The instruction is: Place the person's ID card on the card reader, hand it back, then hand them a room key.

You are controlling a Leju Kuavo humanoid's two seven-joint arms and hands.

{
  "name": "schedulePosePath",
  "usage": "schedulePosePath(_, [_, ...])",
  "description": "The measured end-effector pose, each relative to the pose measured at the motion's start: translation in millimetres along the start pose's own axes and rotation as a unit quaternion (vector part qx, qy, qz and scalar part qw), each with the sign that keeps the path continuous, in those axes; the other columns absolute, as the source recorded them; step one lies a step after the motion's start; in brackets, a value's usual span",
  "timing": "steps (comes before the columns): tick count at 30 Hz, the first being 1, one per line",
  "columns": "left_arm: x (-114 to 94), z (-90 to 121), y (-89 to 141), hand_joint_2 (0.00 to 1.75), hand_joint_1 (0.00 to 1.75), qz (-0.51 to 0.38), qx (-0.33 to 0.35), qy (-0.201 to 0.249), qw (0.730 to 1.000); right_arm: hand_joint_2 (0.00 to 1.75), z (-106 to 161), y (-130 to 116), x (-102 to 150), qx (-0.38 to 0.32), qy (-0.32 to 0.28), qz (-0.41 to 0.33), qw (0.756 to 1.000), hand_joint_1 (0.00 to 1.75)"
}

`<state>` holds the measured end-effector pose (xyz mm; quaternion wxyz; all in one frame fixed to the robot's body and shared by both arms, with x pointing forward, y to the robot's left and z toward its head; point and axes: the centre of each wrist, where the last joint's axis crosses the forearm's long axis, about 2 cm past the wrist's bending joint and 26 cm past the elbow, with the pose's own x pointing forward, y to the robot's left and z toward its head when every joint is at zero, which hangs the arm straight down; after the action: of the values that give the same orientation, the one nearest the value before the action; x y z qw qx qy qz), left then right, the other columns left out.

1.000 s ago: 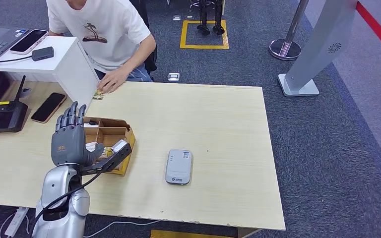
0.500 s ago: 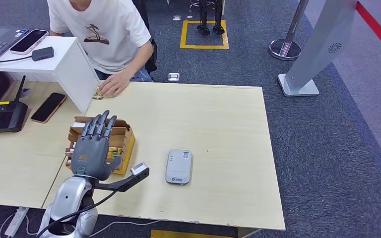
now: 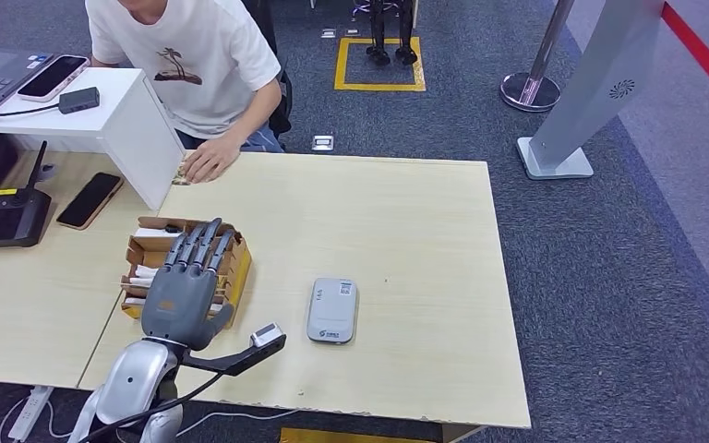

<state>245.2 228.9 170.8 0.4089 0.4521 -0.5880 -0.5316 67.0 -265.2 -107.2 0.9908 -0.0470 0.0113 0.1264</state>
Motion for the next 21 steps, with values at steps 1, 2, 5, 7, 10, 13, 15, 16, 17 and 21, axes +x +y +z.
schedulePosePath(1, [-1, 3, -2, 1.75, 0.00, -0.004, -0.007, -0.001, 1.000, 0.00, 0, 0, 0, 0.000, 0.000, -0.001, 1.000, 0.00])
schedulePosePath(2, [-2, 7, -3, 1.75, 0.00, -0.007, -0.014, -0.002, 1.000, 0.00, 0, 0, 0, 0.000, 0.000, -0.002, 1.000, 0.00])
schedulePosePath(5, [-6, 16, -9, 1.75, 0.00, -0.015, -0.030, 0.001, 0.999, 0.00, 0, 0, -1, 0.001, 0.000, -0.005, 1.000, 0.00])
schedulePosePath(7, [-7, 21, -12, 1.75, 0.00, -0.017, -0.036, 0.004, 0.999, 0.00, 0, 0, -1, 0.001, 0.000, -0.006, 1.000, 0.00])
schedulePosePath(10, [-8, 26, -15, 1.75, 0.00, -0.018, -0.041, 0.007, 0.999, 0.00, 0, -1, -1, 0.001, 0.000, -0.006, 1.000, 0.00])
schedulePosePath(13, [-8, 29, -16, 1.75, 0.00, -0.020, -0.044, 0.007, 0.999, 0.00, 0, -1, -1, 0.000, 0.001, -0.006, 1.000, 0.00])
schedulePosePath(15, [-9, 30, -17, 1.75, 0.00, -0.021, -0.046, 0.007, 0.999, 0.00, 0, -1, -1, 0.000, 0.001, -0.006, 1.000, 0.00])
schedulePosePath(16, [-9, 30, -17, 1.75, 0.00, -0.021, -0.046, 0.007, 0.999, 0.00, 0, -1, -1, 0.000, 0.001, -0.006, 1.000, 0.00])
schedulePosePath(17, [-9, 30, -17, 1.75, 0.00, -0.021, -0.046, 0.007, 0.999, 0.00, 0, -1, -1, 0.000, 0.001, -0.006, 1.000, 0.00])
schedulePosePath(21, [-9, 30, -17, 1.75, 0.00, -0.024, -0.039, 0.016, 0.999, 0.00, 0, -1, -1, 0.000, 0.001, -0.005, 1.000, 0.00])
